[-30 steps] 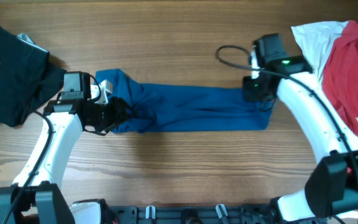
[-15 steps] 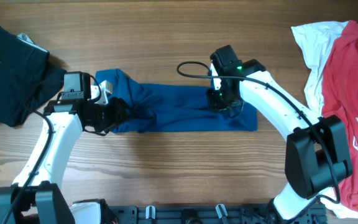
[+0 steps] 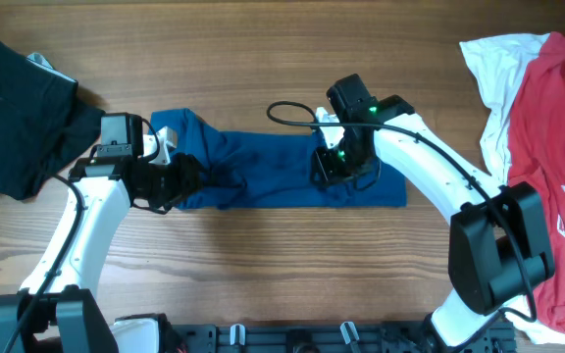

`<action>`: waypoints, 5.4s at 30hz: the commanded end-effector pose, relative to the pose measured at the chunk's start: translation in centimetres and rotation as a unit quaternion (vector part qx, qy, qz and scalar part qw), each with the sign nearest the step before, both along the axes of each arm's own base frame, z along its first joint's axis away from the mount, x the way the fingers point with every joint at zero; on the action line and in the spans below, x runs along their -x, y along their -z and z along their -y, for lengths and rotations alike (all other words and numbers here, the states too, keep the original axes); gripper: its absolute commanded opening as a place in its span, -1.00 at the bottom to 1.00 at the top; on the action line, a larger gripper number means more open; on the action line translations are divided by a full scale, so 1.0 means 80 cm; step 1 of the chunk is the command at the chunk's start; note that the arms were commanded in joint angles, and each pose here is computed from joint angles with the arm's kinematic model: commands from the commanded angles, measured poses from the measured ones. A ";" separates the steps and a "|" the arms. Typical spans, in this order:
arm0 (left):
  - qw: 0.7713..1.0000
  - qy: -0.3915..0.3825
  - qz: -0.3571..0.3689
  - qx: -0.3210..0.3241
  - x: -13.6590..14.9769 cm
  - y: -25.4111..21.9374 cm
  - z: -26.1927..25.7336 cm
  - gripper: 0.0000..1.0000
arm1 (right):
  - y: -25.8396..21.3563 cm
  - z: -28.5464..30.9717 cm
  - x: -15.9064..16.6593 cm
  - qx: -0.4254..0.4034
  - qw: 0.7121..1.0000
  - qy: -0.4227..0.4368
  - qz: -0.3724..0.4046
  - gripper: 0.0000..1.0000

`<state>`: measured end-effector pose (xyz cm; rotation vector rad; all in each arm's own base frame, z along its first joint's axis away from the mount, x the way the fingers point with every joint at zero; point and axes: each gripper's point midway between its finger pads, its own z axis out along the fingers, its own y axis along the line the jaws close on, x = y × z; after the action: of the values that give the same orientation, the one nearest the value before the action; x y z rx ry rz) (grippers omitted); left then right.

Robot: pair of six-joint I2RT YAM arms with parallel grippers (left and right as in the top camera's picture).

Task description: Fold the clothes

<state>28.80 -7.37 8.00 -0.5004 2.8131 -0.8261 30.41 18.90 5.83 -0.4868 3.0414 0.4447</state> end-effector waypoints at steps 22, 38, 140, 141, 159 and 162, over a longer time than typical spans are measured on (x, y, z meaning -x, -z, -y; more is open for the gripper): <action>1.000 0.004 0.006 -0.026 -0.001 0.000 -0.008 0.12 | 0.063 0.036 -0.006 0.067 0.984 0.165 0.006 -0.26; 0.999 0.000 0.005 -0.040 -0.001 0.003 -0.013 0.25 | -0.005 -0.035 -0.010 -0.095 0.994 0.022 0.054 -0.19; 0.984 0.085 0.152 0.023 -0.091 -0.158 0.089 -0.77 | 0.125 -0.078 0.069 0.059 0.997 0.036 -0.039 -0.49; 0.986 0.081 0.143 0.014 -0.088 -0.153 0.085 -0.76 | 0.118 -0.079 0.067 0.057 0.997 0.037 -0.037 -0.49; 0.992 0.124 0.025 -0.005 -0.020 -0.073 0.107 -0.69 | -0.076 -0.041 0.003 -0.034 0.983 0.119 0.135 -0.32; 0.989 0.144 0.011 -0.019 -0.002 -0.057 0.118 -0.63 | -0.074 -0.037 0.006 -0.029 0.984 0.120 0.129 -0.33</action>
<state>30.59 -15.94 13.97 -0.1239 2.8623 -0.8553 30.04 22.40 11.29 -0.1851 2.7882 0.4347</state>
